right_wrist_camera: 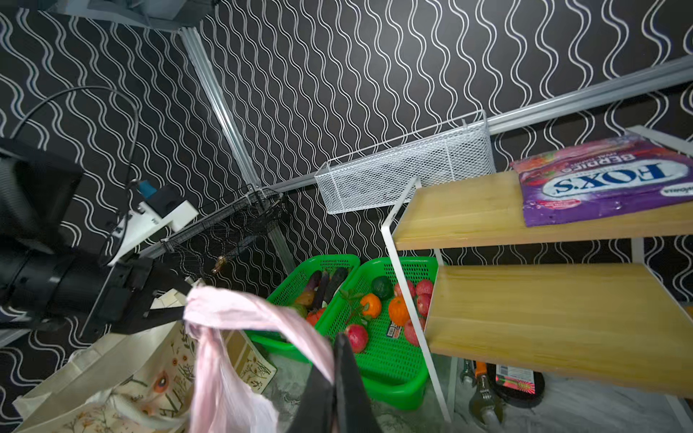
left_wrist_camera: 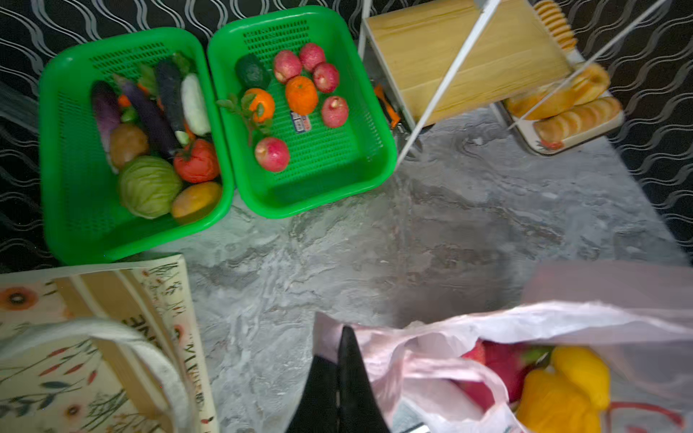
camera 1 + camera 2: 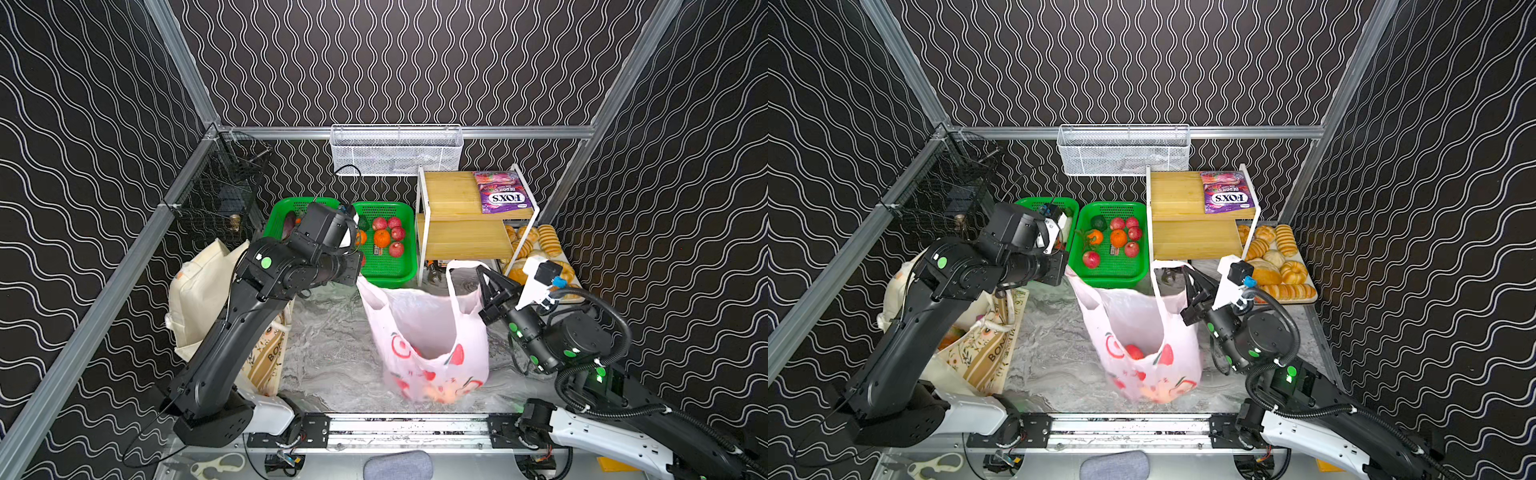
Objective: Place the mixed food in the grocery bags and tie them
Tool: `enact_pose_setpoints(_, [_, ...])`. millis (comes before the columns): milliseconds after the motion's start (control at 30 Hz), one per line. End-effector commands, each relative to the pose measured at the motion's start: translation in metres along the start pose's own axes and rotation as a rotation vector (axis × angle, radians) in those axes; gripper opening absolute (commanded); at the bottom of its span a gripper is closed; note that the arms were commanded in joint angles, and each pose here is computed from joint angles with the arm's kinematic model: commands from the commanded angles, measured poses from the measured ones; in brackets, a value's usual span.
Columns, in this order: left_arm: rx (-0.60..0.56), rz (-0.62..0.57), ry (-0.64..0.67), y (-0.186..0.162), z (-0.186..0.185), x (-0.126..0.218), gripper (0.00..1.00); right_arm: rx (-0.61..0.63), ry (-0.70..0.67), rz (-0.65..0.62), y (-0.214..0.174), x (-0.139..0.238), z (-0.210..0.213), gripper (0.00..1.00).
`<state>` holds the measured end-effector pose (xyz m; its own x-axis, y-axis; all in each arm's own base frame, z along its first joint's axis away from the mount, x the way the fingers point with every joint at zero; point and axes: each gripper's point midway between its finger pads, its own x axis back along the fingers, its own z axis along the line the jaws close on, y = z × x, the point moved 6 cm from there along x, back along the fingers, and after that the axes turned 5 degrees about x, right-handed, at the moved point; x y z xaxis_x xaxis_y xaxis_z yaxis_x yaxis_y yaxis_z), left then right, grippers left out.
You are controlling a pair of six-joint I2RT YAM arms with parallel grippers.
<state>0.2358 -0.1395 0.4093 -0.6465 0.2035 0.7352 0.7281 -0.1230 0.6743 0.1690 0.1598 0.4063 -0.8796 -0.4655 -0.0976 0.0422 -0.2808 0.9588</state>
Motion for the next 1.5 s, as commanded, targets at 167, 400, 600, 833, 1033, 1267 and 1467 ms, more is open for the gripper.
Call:
enact_pose_setpoints(167, [-0.002,0.049,0.082,-0.006,0.018,-0.017,0.0,-0.14,-0.011,0.168,-0.017,-0.021,-0.014,0.0])
enact_pose_setpoints(400, [0.003,-0.065,-0.068,0.009,0.006,0.008,0.48,-0.166,0.039,0.19,-0.007,-0.029,-0.003,0.0])
enact_pose_setpoints(600, [0.057,-0.261,-0.387,0.021,-0.019,0.047,0.82,-0.216,0.075,0.213,-0.019,-0.04,0.003,0.0])
enact_pose_setpoints(833, [0.005,-0.237,-0.866,0.031,-0.072,0.056,0.78,-0.244,0.125,0.203,-0.015,-0.043,0.008,0.0])
enact_pose_setpoints(1033, [-0.112,-0.209,-0.913,0.028,-0.097,0.025,0.81,-0.241,0.123,0.221,-0.026,-0.042,0.005,0.0])
enact_pose_setpoints(1267, [-0.202,-0.206,-0.967,0.03,-0.12,-0.017,0.8,-0.243,0.129,0.217,-0.025,-0.04,0.005,0.0])
enact_pose_setpoints(1467, [-0.249,-0.167,-0.93,0.028,-0.132,-0.047,0.71,-0.249,0.136,0.213,-0.023,-0.036,0.004,0.0])
